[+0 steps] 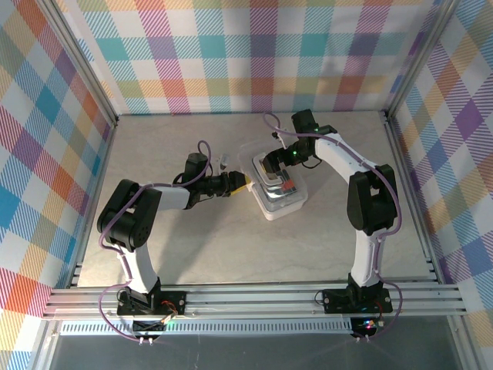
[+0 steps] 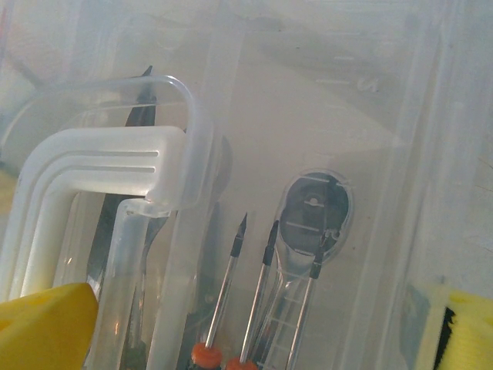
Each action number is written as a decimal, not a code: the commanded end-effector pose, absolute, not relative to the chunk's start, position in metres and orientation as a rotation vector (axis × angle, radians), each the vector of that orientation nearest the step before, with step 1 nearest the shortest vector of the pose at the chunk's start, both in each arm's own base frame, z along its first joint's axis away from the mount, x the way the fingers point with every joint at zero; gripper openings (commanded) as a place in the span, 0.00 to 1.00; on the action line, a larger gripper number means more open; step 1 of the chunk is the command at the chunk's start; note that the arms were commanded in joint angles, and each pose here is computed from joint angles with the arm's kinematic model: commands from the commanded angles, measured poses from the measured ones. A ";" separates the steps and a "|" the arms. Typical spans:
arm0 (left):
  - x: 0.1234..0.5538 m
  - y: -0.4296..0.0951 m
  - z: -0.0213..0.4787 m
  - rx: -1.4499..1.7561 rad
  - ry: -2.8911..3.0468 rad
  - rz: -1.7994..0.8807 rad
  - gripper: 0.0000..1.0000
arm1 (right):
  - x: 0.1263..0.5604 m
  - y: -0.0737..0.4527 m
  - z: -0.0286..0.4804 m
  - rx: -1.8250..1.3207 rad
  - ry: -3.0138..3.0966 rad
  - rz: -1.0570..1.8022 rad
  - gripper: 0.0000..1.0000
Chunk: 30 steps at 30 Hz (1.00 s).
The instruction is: Pack the tool kit
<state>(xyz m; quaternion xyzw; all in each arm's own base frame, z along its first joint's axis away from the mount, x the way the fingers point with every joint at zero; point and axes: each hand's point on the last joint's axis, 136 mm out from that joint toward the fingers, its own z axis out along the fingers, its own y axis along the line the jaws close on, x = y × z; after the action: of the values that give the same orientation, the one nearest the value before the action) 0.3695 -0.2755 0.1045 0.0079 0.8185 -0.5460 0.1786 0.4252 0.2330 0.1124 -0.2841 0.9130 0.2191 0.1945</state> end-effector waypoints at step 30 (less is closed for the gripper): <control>0.369 -0.269 0.102 0.078 2.375 -1.477 0.54 | 0.346 0.228 0.021 -0.957 2.923 0.650 0.99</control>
<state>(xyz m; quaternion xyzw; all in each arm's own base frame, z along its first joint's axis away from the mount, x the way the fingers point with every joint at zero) 0.3680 -0.2727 0.0976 0.0141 0.8320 -0.5290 0.1666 0.4252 0.2329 0.1124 -0.2869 0.9123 0.2187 0.1939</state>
